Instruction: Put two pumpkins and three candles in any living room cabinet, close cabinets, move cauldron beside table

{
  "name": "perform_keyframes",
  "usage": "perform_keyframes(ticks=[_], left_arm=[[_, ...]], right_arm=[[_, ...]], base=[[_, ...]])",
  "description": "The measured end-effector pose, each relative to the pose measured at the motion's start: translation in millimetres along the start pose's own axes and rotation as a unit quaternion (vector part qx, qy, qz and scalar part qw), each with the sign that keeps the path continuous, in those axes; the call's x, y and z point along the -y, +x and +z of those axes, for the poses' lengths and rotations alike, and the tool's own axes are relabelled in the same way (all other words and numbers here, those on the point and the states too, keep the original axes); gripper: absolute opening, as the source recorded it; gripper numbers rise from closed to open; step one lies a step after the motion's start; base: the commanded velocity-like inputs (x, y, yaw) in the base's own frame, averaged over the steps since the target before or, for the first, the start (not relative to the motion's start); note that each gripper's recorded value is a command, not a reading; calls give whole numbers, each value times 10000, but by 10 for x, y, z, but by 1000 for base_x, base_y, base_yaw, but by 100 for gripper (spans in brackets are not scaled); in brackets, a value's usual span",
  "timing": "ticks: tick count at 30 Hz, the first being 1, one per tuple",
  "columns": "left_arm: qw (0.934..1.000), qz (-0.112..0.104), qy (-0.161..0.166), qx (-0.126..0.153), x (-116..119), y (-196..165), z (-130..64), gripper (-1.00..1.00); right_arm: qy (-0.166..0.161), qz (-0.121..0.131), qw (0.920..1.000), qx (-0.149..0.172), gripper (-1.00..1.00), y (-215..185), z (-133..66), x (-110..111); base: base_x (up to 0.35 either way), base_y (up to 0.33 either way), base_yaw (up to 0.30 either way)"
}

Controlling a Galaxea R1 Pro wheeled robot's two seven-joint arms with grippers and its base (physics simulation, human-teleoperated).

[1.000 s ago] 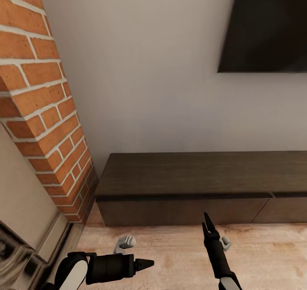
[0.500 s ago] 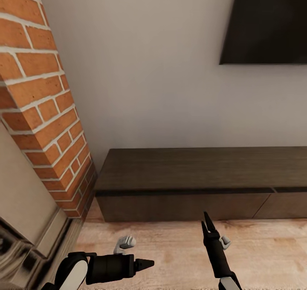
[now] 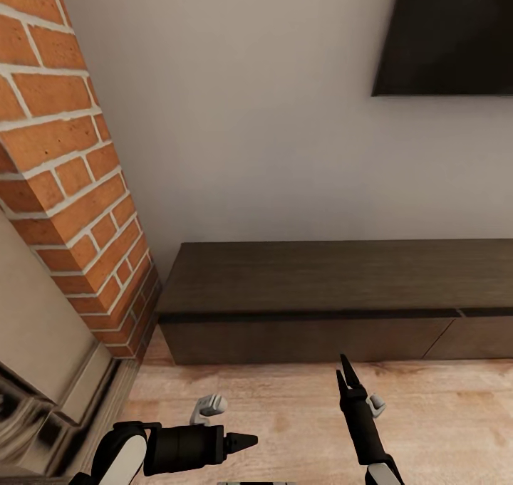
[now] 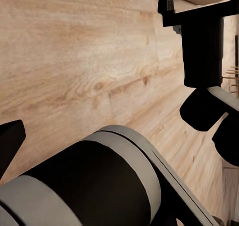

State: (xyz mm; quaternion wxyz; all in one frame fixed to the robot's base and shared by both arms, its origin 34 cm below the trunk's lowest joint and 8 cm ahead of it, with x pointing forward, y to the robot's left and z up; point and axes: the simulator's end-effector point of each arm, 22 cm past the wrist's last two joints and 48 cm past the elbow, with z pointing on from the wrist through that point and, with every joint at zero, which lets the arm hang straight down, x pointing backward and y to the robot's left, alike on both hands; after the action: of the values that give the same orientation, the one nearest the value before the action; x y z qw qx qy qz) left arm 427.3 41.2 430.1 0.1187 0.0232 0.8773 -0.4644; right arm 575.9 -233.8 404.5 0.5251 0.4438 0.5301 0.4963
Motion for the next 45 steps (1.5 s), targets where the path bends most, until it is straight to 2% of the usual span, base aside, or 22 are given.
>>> perform_keyframes(ticks=[45], left_arm=[[10000, 4, 8, -3, 5, 3, 2, 100]], right_arm=[[6, -4, 10000, -6, 100, 2, -1, 2]], base=[[98, 0, 0]])
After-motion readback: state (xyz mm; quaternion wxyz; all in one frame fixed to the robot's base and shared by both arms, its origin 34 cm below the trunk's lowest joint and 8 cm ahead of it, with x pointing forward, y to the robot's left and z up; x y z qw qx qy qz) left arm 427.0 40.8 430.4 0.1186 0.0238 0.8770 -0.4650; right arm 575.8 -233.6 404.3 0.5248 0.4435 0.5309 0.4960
